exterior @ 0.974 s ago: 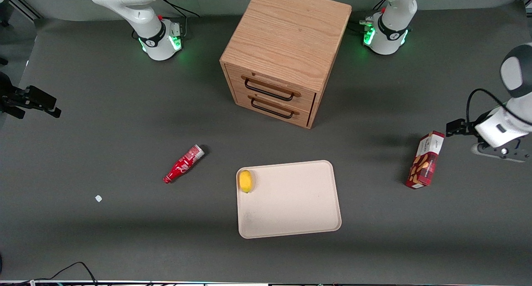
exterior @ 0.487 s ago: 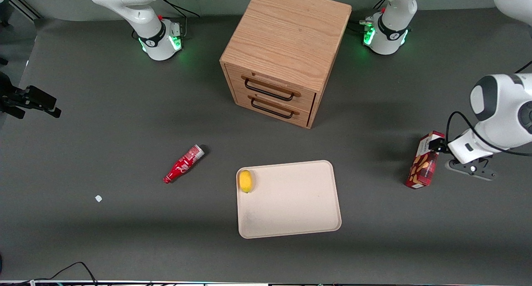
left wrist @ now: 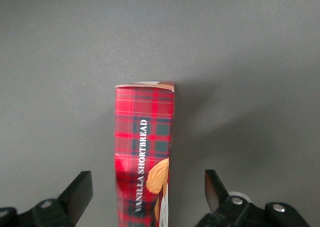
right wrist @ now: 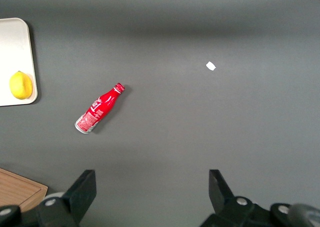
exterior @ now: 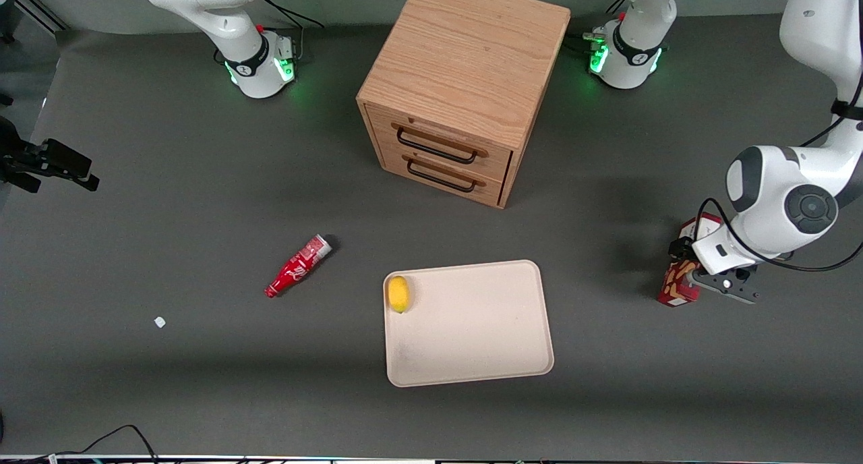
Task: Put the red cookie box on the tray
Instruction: 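Lower the open left gripper over the box and close on it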
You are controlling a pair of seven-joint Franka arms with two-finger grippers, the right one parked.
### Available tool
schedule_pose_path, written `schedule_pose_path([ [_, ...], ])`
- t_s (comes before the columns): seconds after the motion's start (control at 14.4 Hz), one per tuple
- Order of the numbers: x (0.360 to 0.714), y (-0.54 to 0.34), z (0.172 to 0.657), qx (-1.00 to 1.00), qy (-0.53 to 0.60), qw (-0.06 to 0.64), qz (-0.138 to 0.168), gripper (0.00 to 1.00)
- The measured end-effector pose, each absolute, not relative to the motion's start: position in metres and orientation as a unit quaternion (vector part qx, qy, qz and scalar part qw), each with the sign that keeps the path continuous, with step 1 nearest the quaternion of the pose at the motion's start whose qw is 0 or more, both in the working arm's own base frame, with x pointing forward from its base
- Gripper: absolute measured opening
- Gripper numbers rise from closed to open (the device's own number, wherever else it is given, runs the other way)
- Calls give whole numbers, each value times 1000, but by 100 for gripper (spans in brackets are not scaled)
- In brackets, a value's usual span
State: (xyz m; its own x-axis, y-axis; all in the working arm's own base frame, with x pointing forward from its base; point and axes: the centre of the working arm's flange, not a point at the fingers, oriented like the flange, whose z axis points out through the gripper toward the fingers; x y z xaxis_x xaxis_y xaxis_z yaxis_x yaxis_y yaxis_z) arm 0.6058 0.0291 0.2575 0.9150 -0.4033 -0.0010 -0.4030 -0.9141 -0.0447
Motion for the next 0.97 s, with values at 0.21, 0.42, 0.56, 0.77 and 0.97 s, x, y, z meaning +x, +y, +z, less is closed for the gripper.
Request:
schedule_pose_path([
  [0.21,599,32,244,-978,207,21,0,100],
  [0.42,595,40,240,-979,201,23,5,100],
  [0.56,594,44,237,-980,198,23,8,95],
  [0.77,593,42,237,-980,199,23,9,61],
  [0.97,593,36,237,-979,204,23,10,29],
])
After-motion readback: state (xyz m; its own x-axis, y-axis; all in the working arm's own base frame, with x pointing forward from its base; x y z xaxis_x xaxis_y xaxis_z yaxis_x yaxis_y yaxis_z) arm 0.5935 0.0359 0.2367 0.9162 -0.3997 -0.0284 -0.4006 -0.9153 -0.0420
